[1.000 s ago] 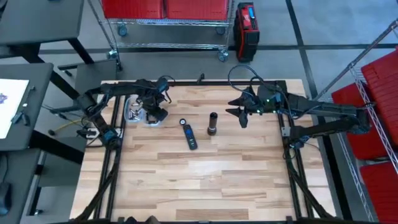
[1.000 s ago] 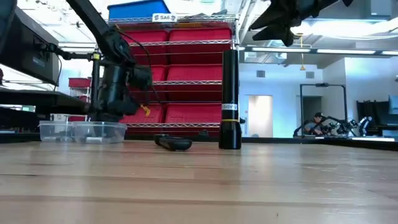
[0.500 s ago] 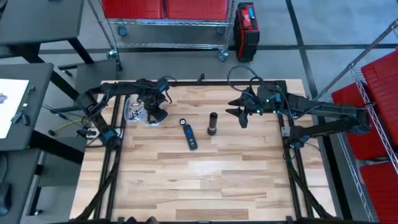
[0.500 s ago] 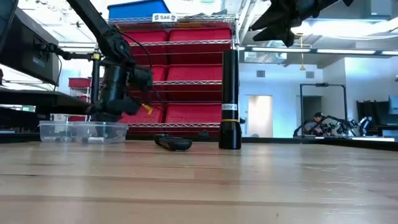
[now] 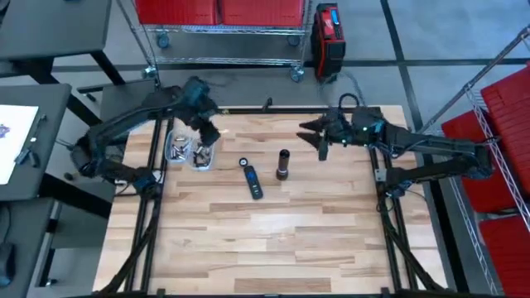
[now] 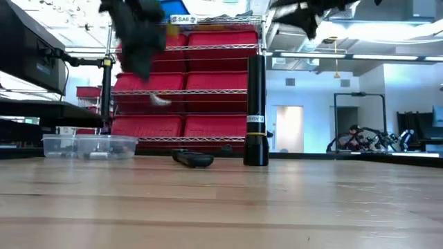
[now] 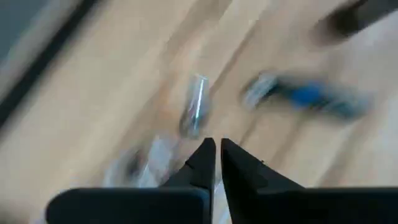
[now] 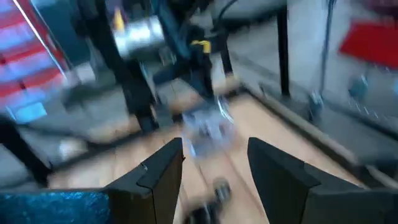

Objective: Insert battery
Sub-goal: Insert the silver battery into the flashlight's battery compartment

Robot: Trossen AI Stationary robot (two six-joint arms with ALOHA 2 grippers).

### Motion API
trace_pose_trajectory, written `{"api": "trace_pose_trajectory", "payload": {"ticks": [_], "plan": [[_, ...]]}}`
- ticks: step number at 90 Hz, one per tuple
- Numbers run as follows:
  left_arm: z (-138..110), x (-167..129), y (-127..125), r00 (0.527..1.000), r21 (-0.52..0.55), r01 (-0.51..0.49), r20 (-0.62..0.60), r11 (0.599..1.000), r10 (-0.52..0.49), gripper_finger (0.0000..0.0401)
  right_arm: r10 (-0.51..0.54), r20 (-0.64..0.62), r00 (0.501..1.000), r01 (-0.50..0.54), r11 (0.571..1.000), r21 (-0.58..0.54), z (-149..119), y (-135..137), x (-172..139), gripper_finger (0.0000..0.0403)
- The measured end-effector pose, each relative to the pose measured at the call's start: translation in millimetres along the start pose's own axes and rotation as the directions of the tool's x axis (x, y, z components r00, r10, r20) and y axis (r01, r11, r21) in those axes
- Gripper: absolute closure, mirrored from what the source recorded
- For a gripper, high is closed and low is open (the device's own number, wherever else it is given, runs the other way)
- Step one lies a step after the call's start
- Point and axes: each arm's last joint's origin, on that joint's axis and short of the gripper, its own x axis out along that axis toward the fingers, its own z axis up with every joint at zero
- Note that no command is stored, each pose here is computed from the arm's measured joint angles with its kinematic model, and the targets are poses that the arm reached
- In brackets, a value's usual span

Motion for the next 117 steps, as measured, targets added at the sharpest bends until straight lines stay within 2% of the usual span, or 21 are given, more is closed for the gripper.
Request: {"api": "trace_pose_trajectory", "payload": {"ticks": [6, 12, 20, 30, 44, 57, 63, 71, 78, 92, 100, 110, 117], "plan": [[16, -21, -14, 0.979, 0.071, 0.106, 0.169, 0.992, -0.116, 0.0397, 0.034, 0.116, 0.993, -0.035, 0.999, 0.002, 8, 2, 6, 0.0232], [31, -37, -29, 0.922, 0.145, 0.178, 0.320, 0.973, -0.217, 0.0397, 0.068, 0.208, 0.976, -0.069, 0.998, -0.002, 12, 5, 14, 0.0232], [46, -52, -43, 0.854, 0.195, 0.214, 0.439, 0.957, -0.281, 0.0397, 0.091, 0.226, 0.970, -0.093, 0.996, -0.005, 13, 8, 27, 0.0232], [51, -58, -49, 0.833, 0.194, 0.238, 0.463, 0.952, -0.303, 0.0399, 0.094, 0.166, 0.982, -0.093, 0.996, -0.015, 13, 9, 34, 0.0232], [49, -57, -49, 0.846, 0.163, 0.242, 0.447, 0.956, -0.291, 0.0400, 0.063, 0.051, 0.997, -0.059, 0.995, -0.081, 16, 9, 26, 0.0232], [49, -54, -48, 0.852, 0.154, 0.246, 0.436, 0.957, -0.289, 0.0400, -0.059, -0.032, 0.998, 0.053, 0.985, -0.167, 29, -2, 8, 0.0232], [49, -53, -48, 0.857, 0.135, 0.254, 0.429, 0.958, -0.288, 0.0401, -0.167, -0.091, 0.982, 0.143, 0.965, -0.219, 34, -15, 1, 0.0232], [49, -51, -47, 0.860, 0.115, 0.257, 0.426, 0.960, -0.281, 0.0401, -0.304, -0.189, 0.934, 0.244, 0.926, -0.288, 34, -41, -3, 0.0232], [50, -49, -47, 0.864, 0.106, 0.247, 0.426, 0.963, -0.268, 0.0401, -0.356, -0.277, 0.893, 0.266, 0.912, -0.313, 26, -65, 0, 0.0232], [51, -46, -46, 0.869, 0.071, 0.248, 0.424, 0.966, -0.254, 0.0401, -0.332, -0.402, 0.853, 0.225, 0.930, -0.291, 9, -112, 16, 0.0232], [50, -45, -46, 0.873, 0.038, 0.256, 0.420, 0.966, -0.248, 0.0401, -0.319, -0.457, 0.830, 0.184, 0.931, -0.316, -4, -135, 27, 0.0232], [50, -45, -46, 0.875, 0.013, 0.266, 0.416, 0.964, -0.247, 0.0401, -0.284, -0.512, 0.811, 0.084, 0.922, -0.378, -23, -161, 42, 0.0232], [49, -45, -45, 0.881, -0.018, 0.275, 0.405, 0.961, -0.245, 0.0401, -0.253, -0.551, 0.795, 0.030, 0.924, -0.381, -40, -180, 52, 0.0233]]}}
